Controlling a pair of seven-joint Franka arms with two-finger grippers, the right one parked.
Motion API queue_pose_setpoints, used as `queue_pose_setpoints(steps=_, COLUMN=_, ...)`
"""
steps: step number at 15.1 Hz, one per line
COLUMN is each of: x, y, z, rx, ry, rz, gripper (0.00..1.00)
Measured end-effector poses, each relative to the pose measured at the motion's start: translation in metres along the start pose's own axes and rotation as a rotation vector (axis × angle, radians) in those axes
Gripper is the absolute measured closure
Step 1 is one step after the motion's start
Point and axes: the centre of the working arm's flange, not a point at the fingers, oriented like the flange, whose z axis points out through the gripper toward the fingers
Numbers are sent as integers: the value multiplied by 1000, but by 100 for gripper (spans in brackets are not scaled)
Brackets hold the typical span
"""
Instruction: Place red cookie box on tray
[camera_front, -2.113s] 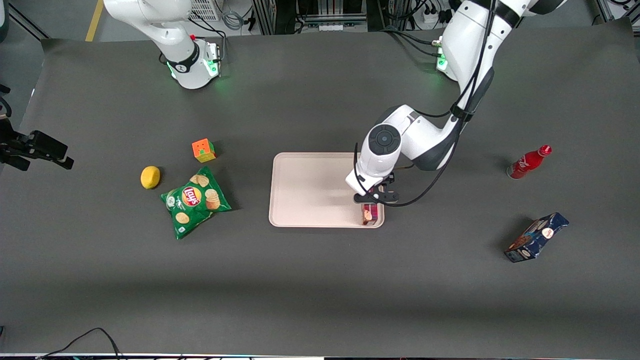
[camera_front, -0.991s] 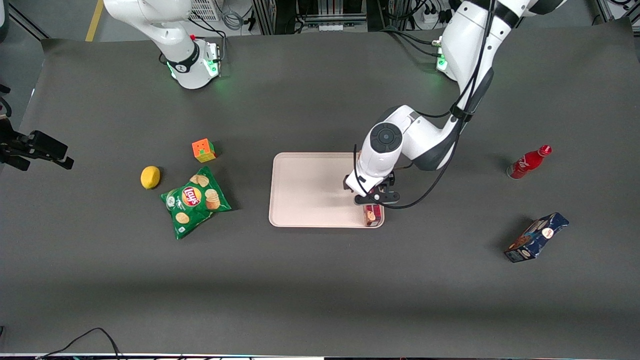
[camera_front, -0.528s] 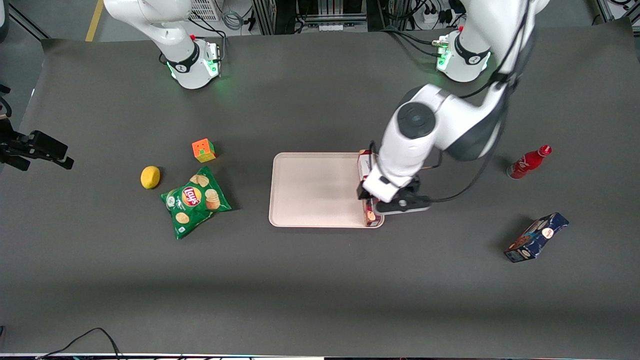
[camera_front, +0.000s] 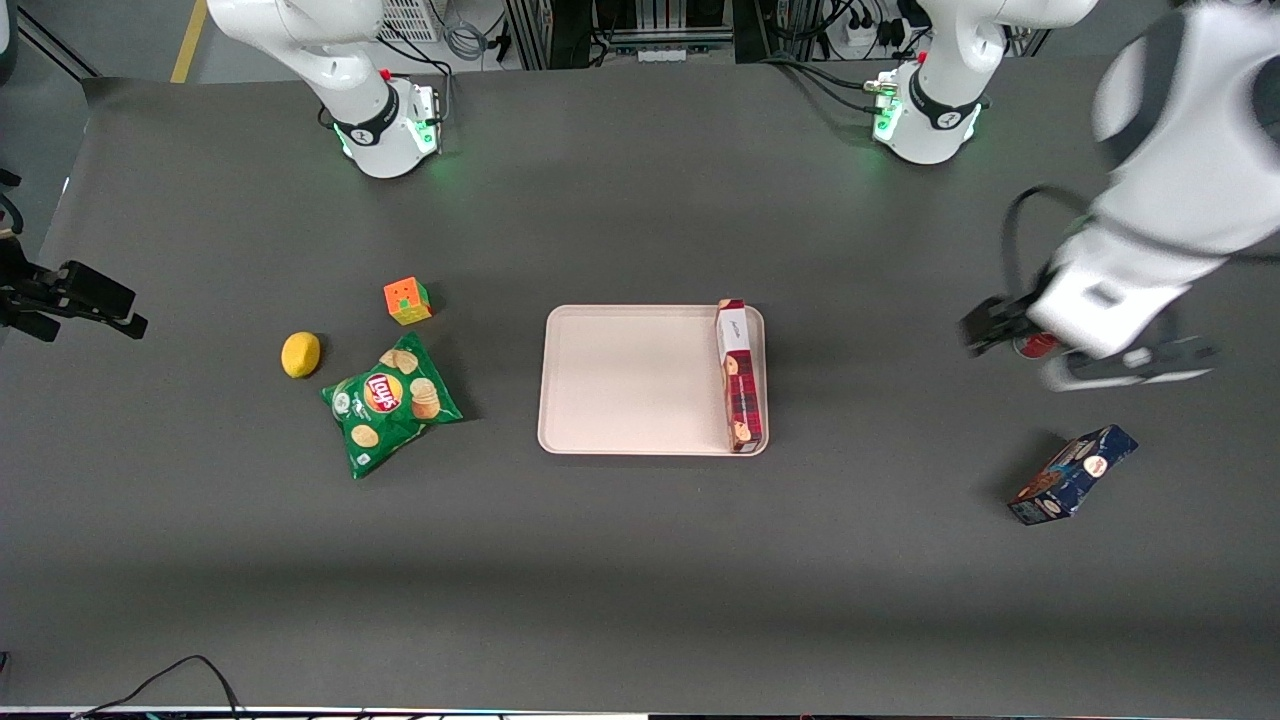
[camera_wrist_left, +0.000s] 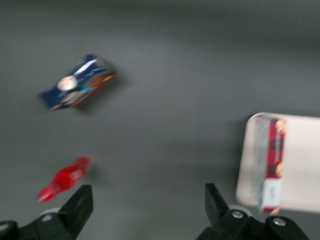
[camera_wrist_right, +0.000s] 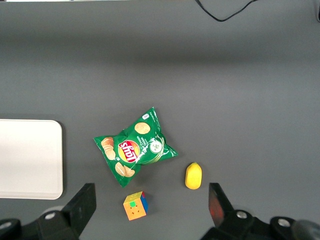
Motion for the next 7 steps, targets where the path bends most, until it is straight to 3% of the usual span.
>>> queue_pose_setpoints(steps=4, x=-20, y=-84, z=-57, rx=-15, ry=0, rz=12, gripper=0)
queue_pose_setpoints(steps=7, x=-29, y=-98, z=-73, rx=-27, ry=10, rz=20, gripper=0)
